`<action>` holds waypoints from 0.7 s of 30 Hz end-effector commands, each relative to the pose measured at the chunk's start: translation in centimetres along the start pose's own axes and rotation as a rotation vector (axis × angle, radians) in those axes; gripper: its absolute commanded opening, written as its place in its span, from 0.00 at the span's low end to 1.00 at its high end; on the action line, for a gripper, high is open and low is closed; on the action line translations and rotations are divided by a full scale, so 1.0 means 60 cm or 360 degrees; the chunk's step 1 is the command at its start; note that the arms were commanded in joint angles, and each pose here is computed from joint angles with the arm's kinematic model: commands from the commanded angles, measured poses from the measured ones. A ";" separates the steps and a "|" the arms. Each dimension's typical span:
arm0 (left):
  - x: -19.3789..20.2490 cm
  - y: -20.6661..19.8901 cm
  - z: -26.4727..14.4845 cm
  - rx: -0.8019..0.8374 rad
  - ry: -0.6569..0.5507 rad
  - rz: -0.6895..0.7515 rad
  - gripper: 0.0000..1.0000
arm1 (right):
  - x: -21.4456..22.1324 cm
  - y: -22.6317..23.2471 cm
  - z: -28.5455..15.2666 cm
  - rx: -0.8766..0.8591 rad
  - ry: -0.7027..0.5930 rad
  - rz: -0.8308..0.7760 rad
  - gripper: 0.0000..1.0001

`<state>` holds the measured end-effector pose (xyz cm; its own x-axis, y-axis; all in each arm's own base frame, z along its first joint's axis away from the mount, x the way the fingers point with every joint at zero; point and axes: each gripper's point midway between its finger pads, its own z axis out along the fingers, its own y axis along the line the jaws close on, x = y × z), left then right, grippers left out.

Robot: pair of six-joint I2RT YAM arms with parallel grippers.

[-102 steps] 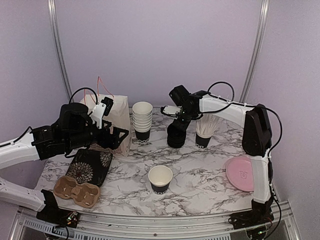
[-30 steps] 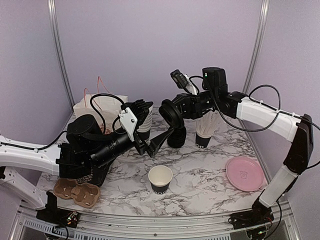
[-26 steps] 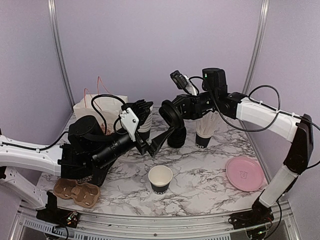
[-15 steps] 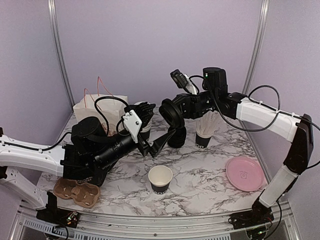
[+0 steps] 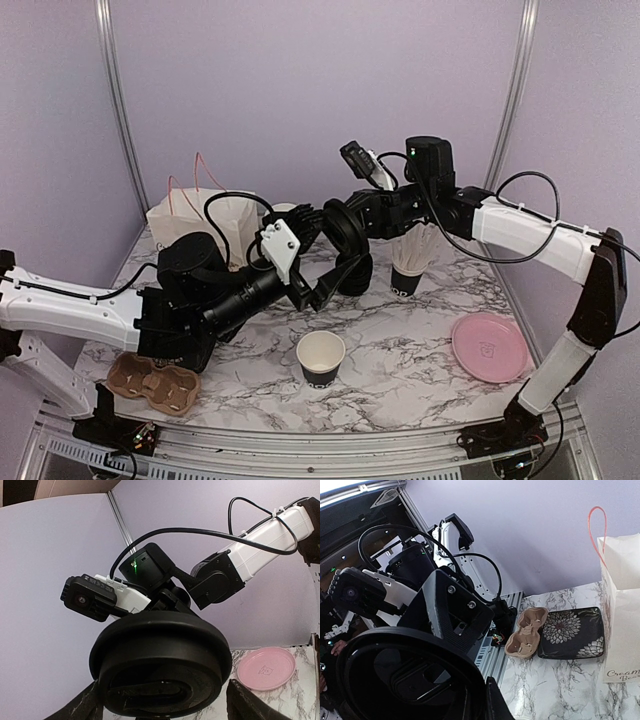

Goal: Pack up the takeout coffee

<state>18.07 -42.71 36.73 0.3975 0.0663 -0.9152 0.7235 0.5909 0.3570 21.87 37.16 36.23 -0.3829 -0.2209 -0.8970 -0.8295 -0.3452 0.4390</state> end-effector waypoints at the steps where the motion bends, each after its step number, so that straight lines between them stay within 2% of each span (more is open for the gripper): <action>1: -0.041 0.016 0.006 -0.0051 -0.0103 -0.0069 0.84 | -0.015 0.019 -0.007 0.0001 -0.0021 -0.0070 0.08; 13: -0.040 0.019 0.009 -0.0072 -0.0094 -0.0092 0.72 | -0.018 0.020 -0.007 -0.0003 -0.0031 -0.0102 0.10; 18: -0.031 0.028 0.011 -0.0133 -0.0059 -0.0103 0.72 | -0.019 0.022 -0.007 -0.0006 -0.0032 -0.0106 0.10; 21: -0.029 0.036 0.012 -0.0178 -0.0041 -0.0112 0.78 | -0.019 0.024 -0.007 -0.0006 -0.0032 -0.0106 0.10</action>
<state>18.39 -42.57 37.51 0.3766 0.0382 -0.9256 0.7207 0.6157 0.3186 21.93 37.21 36.11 -0.3800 -0.2154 -0.8996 -0.8327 -0.3437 0.4341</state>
